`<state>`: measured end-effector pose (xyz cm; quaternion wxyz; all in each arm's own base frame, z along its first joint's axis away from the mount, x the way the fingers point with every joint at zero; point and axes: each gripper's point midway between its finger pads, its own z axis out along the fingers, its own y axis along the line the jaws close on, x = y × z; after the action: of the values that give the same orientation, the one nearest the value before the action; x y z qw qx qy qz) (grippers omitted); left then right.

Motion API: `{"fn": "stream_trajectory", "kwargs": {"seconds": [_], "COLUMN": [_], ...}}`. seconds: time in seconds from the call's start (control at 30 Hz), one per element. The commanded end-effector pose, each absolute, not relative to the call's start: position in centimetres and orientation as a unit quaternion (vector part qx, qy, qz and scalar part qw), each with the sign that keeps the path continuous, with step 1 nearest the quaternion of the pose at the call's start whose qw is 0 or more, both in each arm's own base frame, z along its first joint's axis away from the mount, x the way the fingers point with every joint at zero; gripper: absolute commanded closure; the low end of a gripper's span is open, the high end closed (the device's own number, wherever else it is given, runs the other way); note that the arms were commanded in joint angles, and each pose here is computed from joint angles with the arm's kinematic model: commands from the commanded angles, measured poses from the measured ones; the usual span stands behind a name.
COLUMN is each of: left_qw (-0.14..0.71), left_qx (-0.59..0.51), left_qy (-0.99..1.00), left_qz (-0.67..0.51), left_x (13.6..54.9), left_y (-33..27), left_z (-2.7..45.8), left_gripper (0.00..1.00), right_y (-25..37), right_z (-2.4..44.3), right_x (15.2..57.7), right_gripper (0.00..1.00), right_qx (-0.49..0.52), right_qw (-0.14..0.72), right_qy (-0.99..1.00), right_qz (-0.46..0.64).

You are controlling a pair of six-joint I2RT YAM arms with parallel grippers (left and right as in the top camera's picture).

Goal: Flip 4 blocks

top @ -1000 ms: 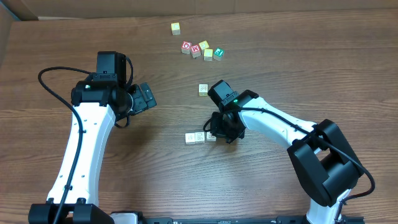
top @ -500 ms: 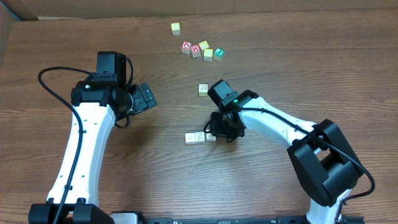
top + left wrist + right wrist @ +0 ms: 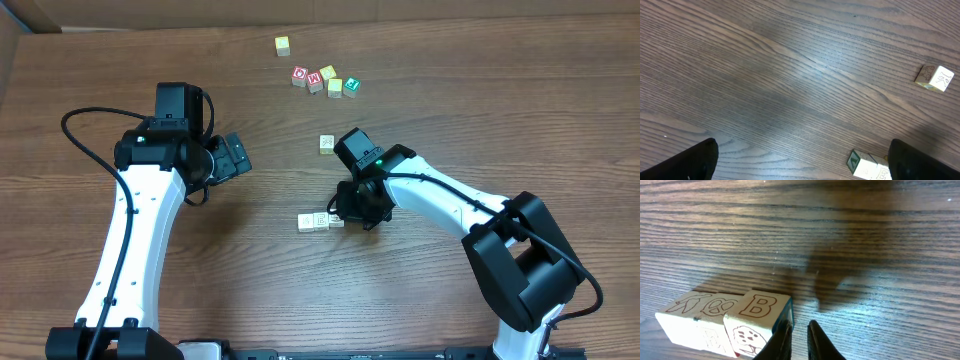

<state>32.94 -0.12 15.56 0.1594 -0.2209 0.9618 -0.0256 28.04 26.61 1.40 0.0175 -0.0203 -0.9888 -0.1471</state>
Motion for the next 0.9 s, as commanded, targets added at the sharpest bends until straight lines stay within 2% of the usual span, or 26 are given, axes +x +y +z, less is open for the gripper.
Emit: {"fn": "stream_trajectory", "kwargs": {"seconds": [0.0,0.6,0.67,0.87], "left_qw": [0.165,0.165,0.165,0.165], "left_qx": [-0.221,-0.221,-0.221,-0.221], "left_qy": [0.961,0.961,0.961,0.961], "left_qz": [-0.025,-0.025,-0.025,-0.025], "left_x": [33.2,33.2,33.2,33.2], "left_y": [0.1,0.1,0.1,0.1], "left_z": [15.9,15.9,15.9,15.9], "left_gripper": [0.0,0.0,0.0,0.0], "right_y": [26.8,27.3,27.2,25.9], "right_z": [2.3,2.3,2.3,2.8], "right_x": [28.0,27.4,27.4,29.7], "right_gripper": [0.86,0.85,0.82,0.82], "right_qx": [-0.014,0.001,0.004,-0.018], "right_qw": [0.011,0.014,0.012,-0.008], "right_qy": [-0.987,-0.988,-0.988,-0.988], "right_qz": [-0.158,-0.156,-0.154,-0.156]}}
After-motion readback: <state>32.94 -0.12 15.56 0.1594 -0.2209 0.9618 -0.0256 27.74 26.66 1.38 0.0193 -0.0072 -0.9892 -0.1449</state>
